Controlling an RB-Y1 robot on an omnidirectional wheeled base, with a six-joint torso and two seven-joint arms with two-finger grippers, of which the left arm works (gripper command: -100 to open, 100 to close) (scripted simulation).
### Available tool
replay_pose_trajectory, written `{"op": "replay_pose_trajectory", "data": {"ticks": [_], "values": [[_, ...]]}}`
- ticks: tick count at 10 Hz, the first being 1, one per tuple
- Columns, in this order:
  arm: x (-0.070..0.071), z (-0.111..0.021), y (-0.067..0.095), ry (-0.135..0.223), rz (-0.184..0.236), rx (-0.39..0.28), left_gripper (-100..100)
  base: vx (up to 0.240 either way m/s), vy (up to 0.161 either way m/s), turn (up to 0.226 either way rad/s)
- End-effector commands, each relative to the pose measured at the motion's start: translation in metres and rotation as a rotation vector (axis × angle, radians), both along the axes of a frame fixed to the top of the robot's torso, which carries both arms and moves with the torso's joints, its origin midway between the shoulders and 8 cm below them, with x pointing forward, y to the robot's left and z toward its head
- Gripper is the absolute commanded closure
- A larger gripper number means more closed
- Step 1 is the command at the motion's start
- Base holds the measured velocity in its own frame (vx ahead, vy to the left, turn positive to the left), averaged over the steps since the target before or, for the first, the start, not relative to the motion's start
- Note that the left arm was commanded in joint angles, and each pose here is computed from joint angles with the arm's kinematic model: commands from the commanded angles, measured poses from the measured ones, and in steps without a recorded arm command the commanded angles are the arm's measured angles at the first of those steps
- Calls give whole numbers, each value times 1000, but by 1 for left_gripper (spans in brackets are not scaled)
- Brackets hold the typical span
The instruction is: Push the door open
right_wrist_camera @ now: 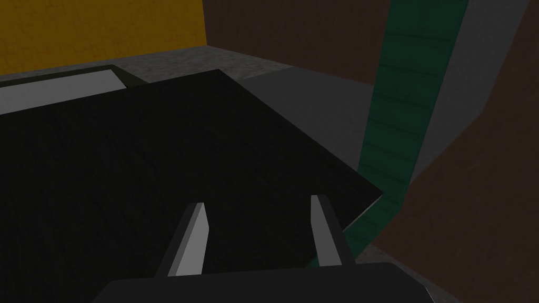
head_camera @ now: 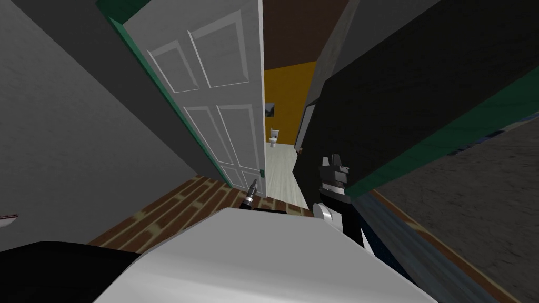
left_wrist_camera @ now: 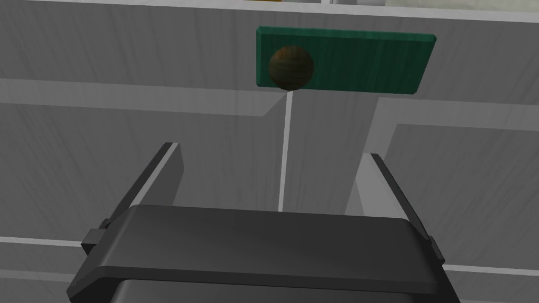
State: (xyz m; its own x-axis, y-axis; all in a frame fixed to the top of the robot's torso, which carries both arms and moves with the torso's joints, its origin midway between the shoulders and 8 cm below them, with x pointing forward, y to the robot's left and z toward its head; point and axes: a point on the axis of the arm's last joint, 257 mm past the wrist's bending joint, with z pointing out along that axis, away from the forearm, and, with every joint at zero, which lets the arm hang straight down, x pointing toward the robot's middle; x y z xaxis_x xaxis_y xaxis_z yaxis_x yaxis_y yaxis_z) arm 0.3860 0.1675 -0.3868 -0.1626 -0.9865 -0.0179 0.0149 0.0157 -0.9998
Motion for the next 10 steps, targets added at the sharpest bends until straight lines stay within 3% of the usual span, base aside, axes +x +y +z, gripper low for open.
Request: {"op": "replay_pose_trajectory", "data": {"ticks": [1, 8, 9, 10], "values": [[2, -1, 3, 1, 2, 5, -100, 192, -17, -21], [7, -4, 2, 3, 16, -6, -100, 170, -27, -17], [7, -4, 2, 3, 16, -6, 100, -19, 0, -3], [7, -4, 2, 3, 16, -6, 100, -29, 3, -13]]}}
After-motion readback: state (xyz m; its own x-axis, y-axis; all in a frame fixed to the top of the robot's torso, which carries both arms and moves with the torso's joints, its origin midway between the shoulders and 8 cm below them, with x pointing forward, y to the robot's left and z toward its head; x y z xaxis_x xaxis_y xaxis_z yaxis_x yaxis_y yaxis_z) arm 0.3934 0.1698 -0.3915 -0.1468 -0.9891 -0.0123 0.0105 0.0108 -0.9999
